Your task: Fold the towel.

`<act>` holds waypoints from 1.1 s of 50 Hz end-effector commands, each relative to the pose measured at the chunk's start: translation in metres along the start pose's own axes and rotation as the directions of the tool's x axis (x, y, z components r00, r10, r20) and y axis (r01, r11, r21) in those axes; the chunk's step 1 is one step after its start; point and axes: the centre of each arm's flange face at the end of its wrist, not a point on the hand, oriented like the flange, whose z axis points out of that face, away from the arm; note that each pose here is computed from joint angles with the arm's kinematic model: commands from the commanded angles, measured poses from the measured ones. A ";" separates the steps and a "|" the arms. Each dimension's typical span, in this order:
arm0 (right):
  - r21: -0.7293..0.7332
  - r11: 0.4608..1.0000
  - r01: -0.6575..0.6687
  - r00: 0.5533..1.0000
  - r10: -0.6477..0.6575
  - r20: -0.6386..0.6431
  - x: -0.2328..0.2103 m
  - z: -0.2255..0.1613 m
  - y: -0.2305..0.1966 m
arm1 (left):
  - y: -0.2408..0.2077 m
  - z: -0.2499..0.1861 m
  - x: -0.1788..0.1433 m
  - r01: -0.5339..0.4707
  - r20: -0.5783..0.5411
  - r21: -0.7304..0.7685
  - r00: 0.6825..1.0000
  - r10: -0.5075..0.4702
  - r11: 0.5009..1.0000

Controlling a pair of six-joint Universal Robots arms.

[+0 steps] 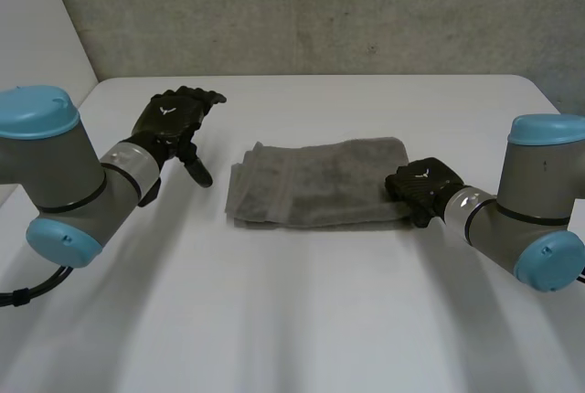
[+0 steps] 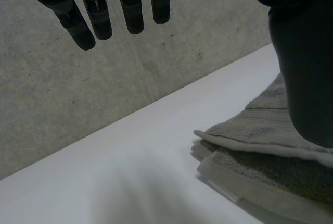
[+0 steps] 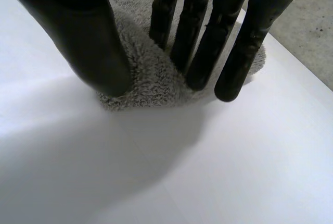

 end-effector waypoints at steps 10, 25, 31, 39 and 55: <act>0.075 0.968 0.241 0.959 -0.225 -0.175 0.016 0.000 -0.047 | -0.002 -0.002 0.000 -0.001 0.001 0.003 1.000 0.001 1.000; 0.516 0.672 0.531 0.775 -0.632 0.025 -0.166 0.007 -0.114 | -0.031 -0.004 -0.006 0.008 0.024 0.078 1.000 -0.010 0.997; 0.521 0.696 0.494 0.782 -0.618 0.084 -0.183 0.011 -0.103 | -0.032 -0.004 -0.008 0.047 0.035 0.082 0.998 -0.050 0.996; 0.480 0.856 0.193 0.933 -0.312 0.180 -0.153 -0.008 -0.128 | -0.030 -0.003 -0.005 0.051 0.025 0.079 0.998 -0.053 0.996; 0.281 0.957 -0.067 0.992 0.035 0.118 -0.057 -0.004 -0.105 | -0.026 0.019 0.051 0.050 -0.100 0.098 0.994 -0.040 0.994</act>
